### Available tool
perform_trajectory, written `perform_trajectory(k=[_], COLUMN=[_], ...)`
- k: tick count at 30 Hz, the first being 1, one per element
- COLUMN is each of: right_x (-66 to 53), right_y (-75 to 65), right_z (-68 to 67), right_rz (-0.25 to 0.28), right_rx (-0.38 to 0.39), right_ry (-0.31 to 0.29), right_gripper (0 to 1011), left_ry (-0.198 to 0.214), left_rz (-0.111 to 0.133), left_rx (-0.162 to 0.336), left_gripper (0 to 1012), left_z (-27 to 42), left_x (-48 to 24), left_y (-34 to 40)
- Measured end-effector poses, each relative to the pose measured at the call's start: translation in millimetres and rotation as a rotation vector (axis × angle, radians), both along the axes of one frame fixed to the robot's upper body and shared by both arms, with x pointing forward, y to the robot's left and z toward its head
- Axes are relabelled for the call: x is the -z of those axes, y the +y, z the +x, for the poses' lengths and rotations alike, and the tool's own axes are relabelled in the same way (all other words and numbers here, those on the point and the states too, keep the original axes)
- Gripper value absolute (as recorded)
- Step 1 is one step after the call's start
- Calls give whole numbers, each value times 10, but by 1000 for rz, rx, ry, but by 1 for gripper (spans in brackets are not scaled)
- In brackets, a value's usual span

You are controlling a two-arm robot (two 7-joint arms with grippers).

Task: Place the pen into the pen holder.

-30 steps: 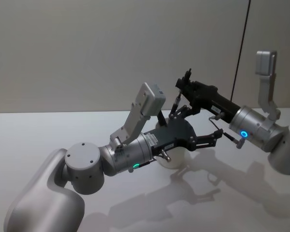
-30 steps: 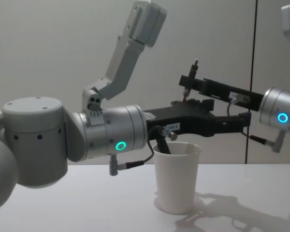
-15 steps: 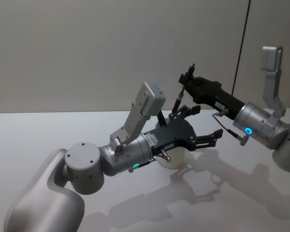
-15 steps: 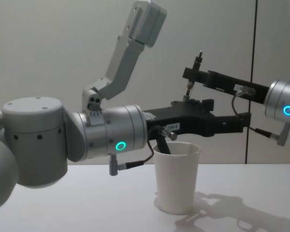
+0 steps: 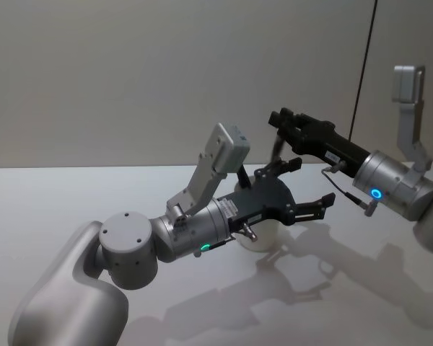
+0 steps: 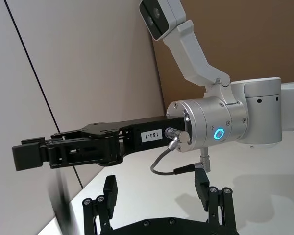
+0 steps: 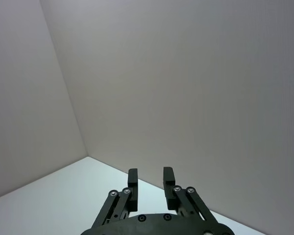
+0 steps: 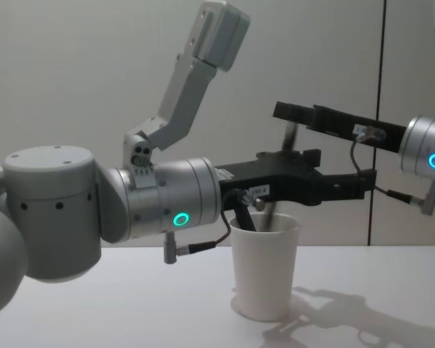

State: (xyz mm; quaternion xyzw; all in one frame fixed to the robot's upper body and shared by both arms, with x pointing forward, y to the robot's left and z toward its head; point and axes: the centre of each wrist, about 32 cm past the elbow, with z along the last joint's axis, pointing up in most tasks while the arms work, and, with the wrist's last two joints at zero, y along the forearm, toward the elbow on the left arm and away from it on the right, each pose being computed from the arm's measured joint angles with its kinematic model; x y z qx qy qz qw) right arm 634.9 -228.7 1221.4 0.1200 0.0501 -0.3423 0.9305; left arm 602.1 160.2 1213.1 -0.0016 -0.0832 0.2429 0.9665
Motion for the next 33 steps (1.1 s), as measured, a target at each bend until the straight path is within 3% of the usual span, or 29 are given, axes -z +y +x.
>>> perform_trajectory(k=[6, 13, 24, 33], right_x=[-15, -29, -51, -74], right_y=[0, 3, -13, -37], right_z=[-4, -9, -25, -43], right_rz=[-4, -7, -8, -4], right_rx=[0, 0, 4, 10], right_ry=[11, 15, 15, 11], right_gripper=[413, 695, 992, 1001], left_ry=[0, 0, 0, 0], left_rz=[0, 0, 0, 0], left_rx=[0, 0, 0, 0], left_gripper=[1003, 1003, 1003, 1003], left_z=[0, 0, 0, 0], left_x=[0, 0, 0, 0], left_y=[0, 0, 0, 0])
